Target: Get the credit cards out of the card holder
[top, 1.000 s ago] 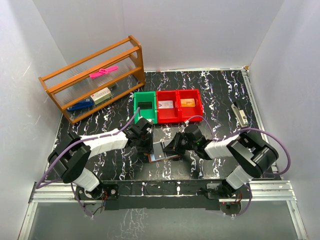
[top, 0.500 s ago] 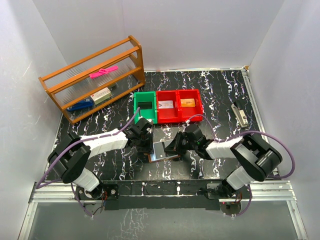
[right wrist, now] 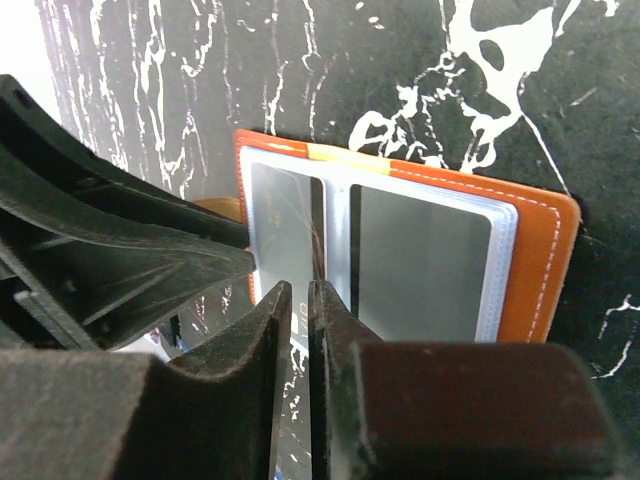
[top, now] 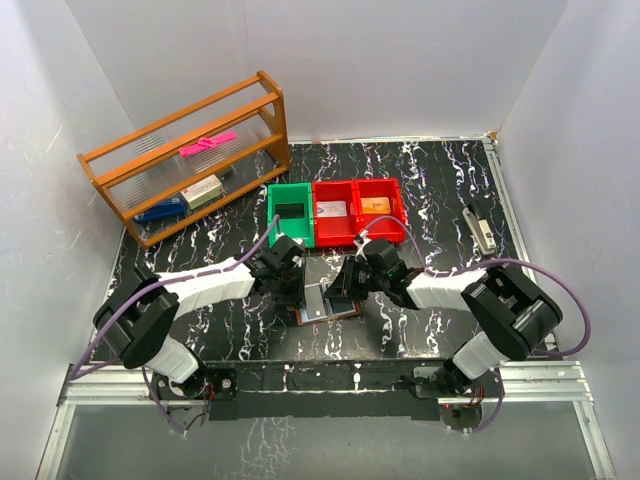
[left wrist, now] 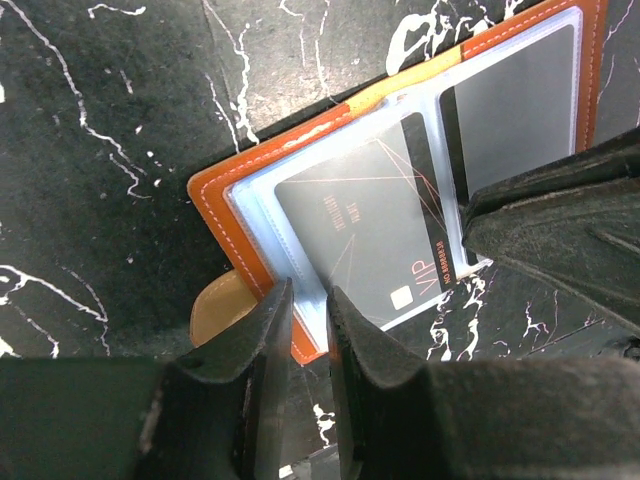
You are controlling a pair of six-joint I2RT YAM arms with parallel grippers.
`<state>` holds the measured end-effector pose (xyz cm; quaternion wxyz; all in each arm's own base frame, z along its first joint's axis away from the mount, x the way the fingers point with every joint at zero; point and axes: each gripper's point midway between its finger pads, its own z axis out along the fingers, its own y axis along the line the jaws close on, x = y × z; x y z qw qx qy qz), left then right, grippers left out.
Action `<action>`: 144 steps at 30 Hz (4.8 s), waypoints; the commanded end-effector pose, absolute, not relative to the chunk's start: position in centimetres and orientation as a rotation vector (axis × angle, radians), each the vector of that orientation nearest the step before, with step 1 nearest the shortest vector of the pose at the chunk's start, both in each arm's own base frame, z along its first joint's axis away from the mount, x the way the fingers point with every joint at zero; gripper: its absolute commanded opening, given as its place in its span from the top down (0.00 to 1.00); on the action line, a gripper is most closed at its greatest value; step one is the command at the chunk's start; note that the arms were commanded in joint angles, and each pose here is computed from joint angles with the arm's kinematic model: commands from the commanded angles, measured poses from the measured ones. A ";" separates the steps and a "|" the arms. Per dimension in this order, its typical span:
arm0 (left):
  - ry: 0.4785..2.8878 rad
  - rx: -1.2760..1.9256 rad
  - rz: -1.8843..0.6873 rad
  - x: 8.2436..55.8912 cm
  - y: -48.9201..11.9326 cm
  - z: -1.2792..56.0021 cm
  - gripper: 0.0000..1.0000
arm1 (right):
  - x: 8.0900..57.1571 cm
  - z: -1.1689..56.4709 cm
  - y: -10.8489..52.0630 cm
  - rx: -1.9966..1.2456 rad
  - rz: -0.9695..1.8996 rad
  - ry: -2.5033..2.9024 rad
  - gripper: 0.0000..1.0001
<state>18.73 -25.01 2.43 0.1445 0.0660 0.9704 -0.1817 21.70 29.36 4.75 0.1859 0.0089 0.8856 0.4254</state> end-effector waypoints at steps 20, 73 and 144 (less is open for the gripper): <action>2.778 0.208 -0.557 18.6 -25.3 3.0 0.72 | 21.5 3.3 30.2 0.116 1.277 2.525 0.90; 2.859 0.247 -0.407 17.4 -22.9 0.6 0.89 | 21.9 5.0 29.6 0.158 1.334 2.460 1.00; 2.837 0.222 -0.503 17.2 -23.8 0.5 0.86 | 21.6 4.8 29.6 0.101 1.382 2.442 1.00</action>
